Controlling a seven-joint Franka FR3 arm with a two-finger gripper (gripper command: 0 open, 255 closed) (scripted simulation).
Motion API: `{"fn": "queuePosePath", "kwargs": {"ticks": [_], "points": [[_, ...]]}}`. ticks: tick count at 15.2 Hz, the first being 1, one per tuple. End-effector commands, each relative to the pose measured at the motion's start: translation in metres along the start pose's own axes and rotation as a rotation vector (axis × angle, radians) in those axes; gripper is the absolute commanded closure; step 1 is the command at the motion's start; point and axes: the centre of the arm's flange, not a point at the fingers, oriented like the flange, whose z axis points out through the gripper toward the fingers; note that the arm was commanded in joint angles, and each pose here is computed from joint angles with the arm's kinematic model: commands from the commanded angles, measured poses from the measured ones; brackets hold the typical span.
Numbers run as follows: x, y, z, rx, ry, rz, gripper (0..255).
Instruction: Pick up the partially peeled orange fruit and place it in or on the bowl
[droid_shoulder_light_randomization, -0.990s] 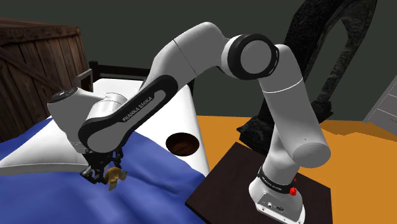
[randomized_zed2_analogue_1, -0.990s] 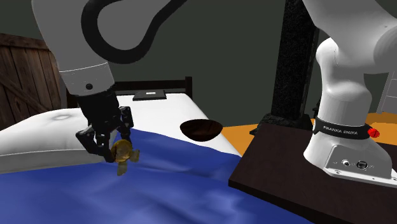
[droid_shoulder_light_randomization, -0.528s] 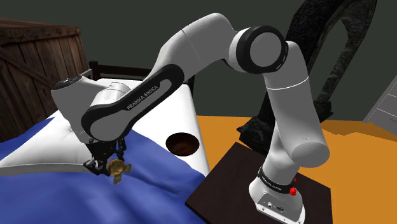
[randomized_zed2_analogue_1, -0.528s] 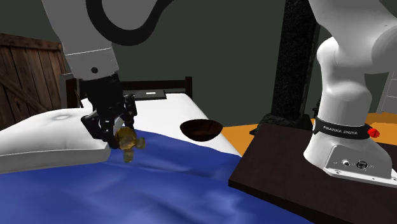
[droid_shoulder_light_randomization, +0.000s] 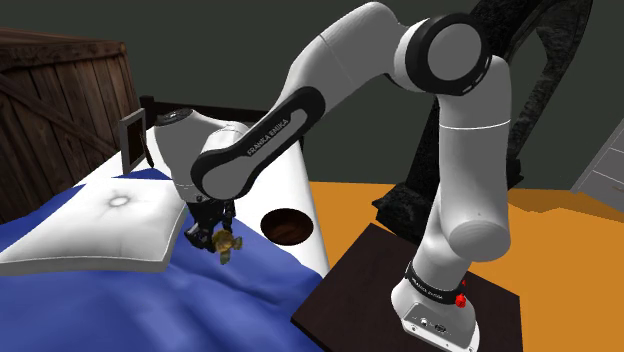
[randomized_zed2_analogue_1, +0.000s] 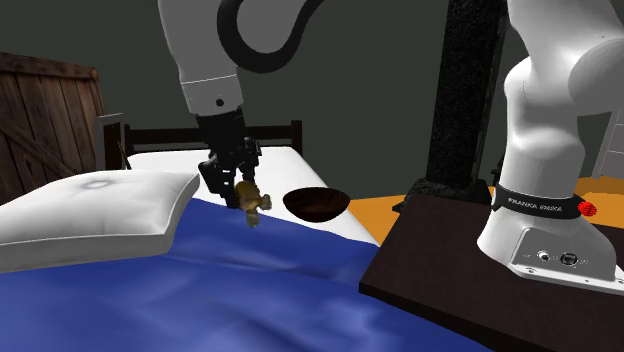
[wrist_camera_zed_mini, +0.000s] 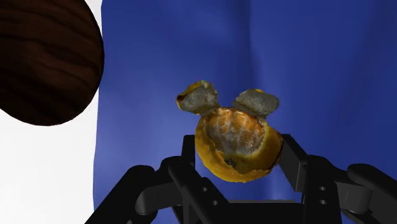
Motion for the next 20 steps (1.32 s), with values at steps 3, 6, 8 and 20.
{"fn": "queuePosePath", "kwargs": {"ticks": [3,6,8,20], "points": [[-0.016,0.051,0.012,0.000,0.000,-0.001,255],[-0.028,0.088,0.018,0.000,0.000,-0.001,255],[-0.036,0.113,0.022,0.000,0.000,-0.001,255],[-0.075,0.235,0.054,0.000,0.000,-0.001,255]]}}
